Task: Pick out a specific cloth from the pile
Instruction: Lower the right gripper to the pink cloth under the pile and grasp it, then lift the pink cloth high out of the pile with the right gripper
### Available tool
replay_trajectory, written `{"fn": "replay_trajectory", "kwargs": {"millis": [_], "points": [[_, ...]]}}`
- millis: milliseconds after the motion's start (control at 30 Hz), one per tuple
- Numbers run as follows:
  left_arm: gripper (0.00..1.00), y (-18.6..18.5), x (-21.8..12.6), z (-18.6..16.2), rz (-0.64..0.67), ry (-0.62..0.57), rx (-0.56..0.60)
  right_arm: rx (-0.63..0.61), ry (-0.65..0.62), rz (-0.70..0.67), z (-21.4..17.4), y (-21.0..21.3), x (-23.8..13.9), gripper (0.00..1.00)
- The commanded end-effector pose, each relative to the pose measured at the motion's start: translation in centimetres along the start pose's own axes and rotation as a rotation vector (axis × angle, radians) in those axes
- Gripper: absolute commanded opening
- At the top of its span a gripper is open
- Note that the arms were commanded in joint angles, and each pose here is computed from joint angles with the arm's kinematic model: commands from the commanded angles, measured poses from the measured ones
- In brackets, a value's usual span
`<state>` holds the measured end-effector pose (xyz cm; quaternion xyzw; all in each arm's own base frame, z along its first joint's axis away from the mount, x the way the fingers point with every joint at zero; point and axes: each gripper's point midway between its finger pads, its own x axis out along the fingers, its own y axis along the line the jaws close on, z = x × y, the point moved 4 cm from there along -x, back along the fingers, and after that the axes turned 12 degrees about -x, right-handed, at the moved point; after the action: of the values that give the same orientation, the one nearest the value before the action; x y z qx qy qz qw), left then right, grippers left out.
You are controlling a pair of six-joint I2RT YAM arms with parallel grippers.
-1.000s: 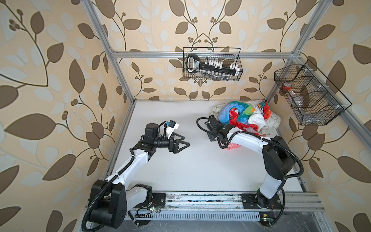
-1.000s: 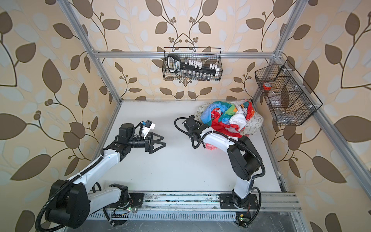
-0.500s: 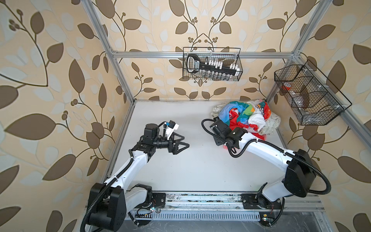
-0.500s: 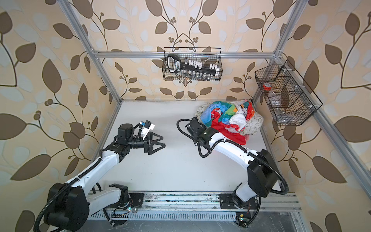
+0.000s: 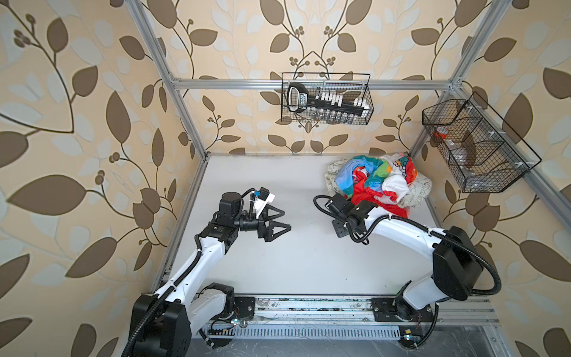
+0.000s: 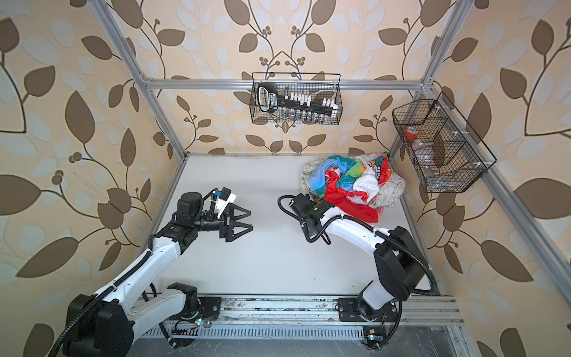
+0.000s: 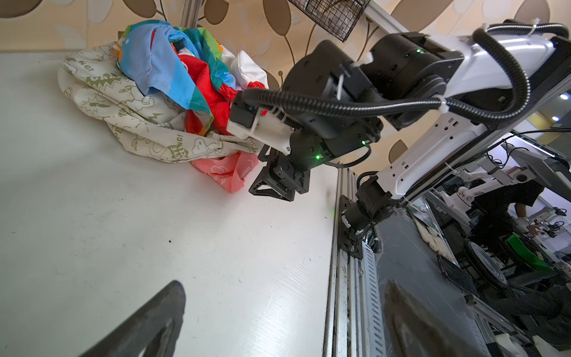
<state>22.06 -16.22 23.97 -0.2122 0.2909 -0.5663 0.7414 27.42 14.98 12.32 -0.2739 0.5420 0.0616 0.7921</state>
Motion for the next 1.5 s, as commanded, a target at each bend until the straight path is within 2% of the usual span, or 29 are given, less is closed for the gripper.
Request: {"fn": "replay_trajectory", "kwargs": {"millis": [0,567,700,800,867,933,1067,1200,1333,1467], "points": [[0.99,-0.9,0.0,-0.6,-0.047,0.015,0.036,-0.001,0.061,0.003,-0.8,0.0,2.0,0.74],[0.99,-0.6,0.2,-0.7,-0.049,0.027,0.034,0.068,0.057,-0.04,0.8,-1.7,6.8,0.79],[0.99,-0.4,0.2,-0.7,-0.046,0.029,0.03,0.087,0.026,-0.053,1.7,-1.9,7.1,0.83],[0.99,-0.3,0.3,-0.7,-0.044,0.031,0.024,0.094,0.008,-0.058,2.2,-1.9,7.3,0.82],[0.99,-0.2,0.3,-0.7,-0.043,0.033,0.022,0.098,0.005,-0.057,2.2,-1.8,7.6,0.75],[0.99,-0.1,0.3,-0.8,-0.038,0.034,0.018,0.097,0.006,-0.061,2.1,-1.6,8.0,0.58],[0.99,-0.1,0.3,-0.8,-0.039,0.033,0.018,0.089,0.021,-0.075,1.7,-1.5,8.8,0.38],[0.99,-0.2,0.3,-0.8,-0.039,0.033,0.021,0.093,0.014,-0.102,1.7,-2.1,8.1,0.0],[0.99,-0.3,0.2,-0.7,-0.04,0.032,0.024,0.113,-0.036,-0.191,2.3,-4.6,4.7,0.0],[0.99,-0.5,0.2,-0.7,-0.043,0.029,0.032,0.162,-0.165,-0.244,3.7,-7.6,-1.0,0.0]]}}
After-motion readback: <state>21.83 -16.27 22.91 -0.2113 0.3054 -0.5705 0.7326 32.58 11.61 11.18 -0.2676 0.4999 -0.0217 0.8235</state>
